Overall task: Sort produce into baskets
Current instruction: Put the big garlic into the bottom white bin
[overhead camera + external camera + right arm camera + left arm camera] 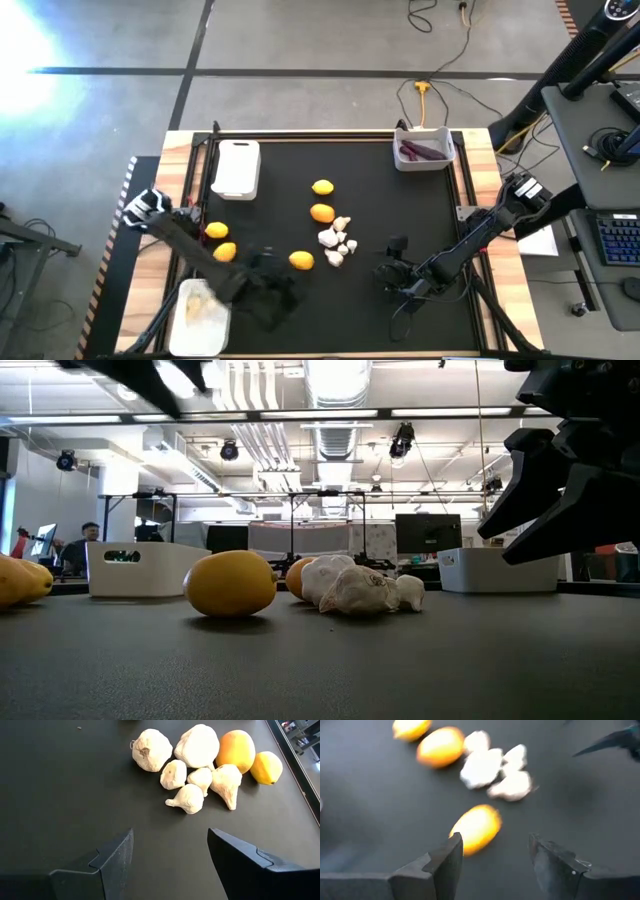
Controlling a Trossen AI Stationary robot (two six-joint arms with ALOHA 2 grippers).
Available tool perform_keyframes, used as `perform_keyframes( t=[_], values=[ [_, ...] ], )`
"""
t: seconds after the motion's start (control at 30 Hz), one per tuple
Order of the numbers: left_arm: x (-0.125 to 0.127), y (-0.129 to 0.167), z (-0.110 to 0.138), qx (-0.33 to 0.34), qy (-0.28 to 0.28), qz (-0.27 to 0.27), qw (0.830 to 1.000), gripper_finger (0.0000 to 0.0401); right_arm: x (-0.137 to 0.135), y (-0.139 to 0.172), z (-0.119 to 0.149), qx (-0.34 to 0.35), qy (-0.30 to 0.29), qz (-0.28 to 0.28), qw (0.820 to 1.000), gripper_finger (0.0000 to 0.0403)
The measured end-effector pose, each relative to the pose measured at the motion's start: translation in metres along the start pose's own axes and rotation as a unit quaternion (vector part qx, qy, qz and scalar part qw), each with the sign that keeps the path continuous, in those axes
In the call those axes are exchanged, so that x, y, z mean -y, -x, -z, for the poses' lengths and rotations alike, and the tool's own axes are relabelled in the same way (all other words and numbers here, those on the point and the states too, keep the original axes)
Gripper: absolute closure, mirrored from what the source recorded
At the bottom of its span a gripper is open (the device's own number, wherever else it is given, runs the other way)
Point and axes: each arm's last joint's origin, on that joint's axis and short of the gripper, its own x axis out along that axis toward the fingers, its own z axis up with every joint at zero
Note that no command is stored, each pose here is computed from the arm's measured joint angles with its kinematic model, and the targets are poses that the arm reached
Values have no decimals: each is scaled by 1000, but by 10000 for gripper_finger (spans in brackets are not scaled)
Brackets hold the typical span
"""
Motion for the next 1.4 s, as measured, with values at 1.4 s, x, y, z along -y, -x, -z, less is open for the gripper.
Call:
perform_keyframes(
  t=[1.4],
  values=[
    [15, -200, -38, -124, -403, 141, 896, 152, 27, -26, 8, -43, 14, 43, 998, 154]
  ],
)
